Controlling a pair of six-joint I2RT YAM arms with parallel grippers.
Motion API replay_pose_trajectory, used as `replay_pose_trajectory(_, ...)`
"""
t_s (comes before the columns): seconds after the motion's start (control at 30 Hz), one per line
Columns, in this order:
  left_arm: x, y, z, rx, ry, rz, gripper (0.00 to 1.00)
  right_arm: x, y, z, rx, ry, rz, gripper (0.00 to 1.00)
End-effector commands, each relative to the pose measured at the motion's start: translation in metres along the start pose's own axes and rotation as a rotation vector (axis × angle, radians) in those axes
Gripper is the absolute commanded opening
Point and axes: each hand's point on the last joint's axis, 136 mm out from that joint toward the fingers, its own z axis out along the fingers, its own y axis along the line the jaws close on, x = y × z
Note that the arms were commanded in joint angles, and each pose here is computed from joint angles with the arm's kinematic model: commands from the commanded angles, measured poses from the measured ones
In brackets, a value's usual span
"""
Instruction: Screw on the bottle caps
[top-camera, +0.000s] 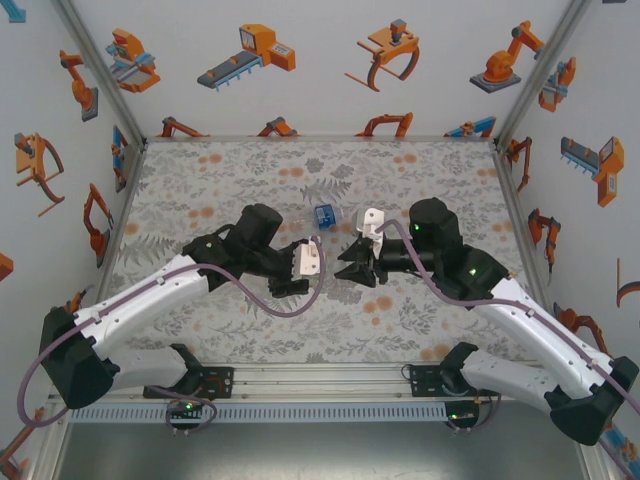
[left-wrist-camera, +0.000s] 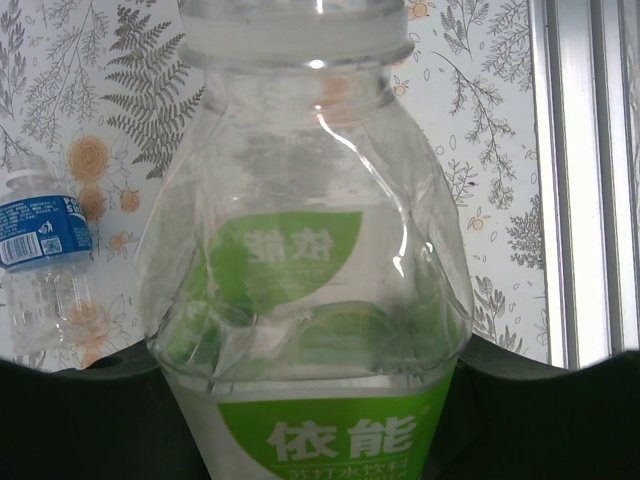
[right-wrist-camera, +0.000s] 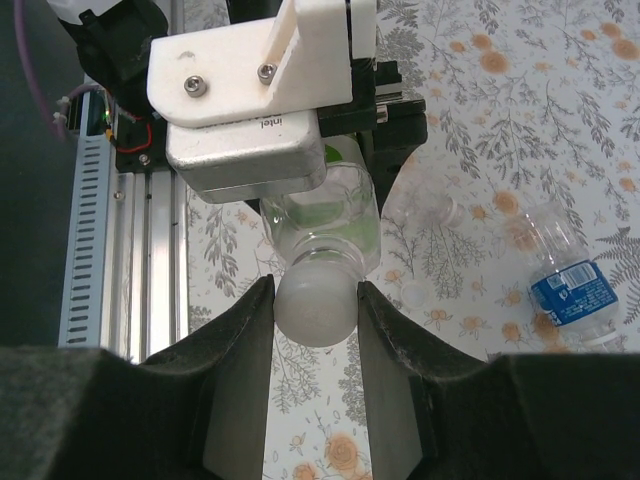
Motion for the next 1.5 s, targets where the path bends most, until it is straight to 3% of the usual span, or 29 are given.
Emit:
replay_pose_trajectory(0.0, -0.024, -0.005, -0.009, 0.028, -0.07, 0.053, 0.0, -0.014, 0.002, -0.002, 0.004, -0.036, -0.059, 0.09)
replay_pose_trajectory(0.6, -0.042, -0.012, -0.017, 0.075, -0.121, 0.085, 0.0, -0.014, 0.013, 0.006, -0.103, -0.055, -0.134, 0.07)
replay_pose_trajectory(0.87, -0.052, -0.015, -0.019, 0.109, -0.159, 0.073, 0.0, -0.012, 0.028, 0.007, -0.178, -0.081, -0.271, 0.0)
replay_pose_trajectory(1.27, -0.059, -0.024, -0.024, 0.172, -0.175, 0.039, 0.0, -0.006, 0.045, 0.011, -0.264, -0.062, -0.48, 0.0)
replay_pose_trajectory(1.47, -0.063, -0.026, -0.027, 0.178, -0.192, 0.036, 0.0, -0.003, 0.048, 0.016, -0.296, -0.078, -0.493, 0.0)
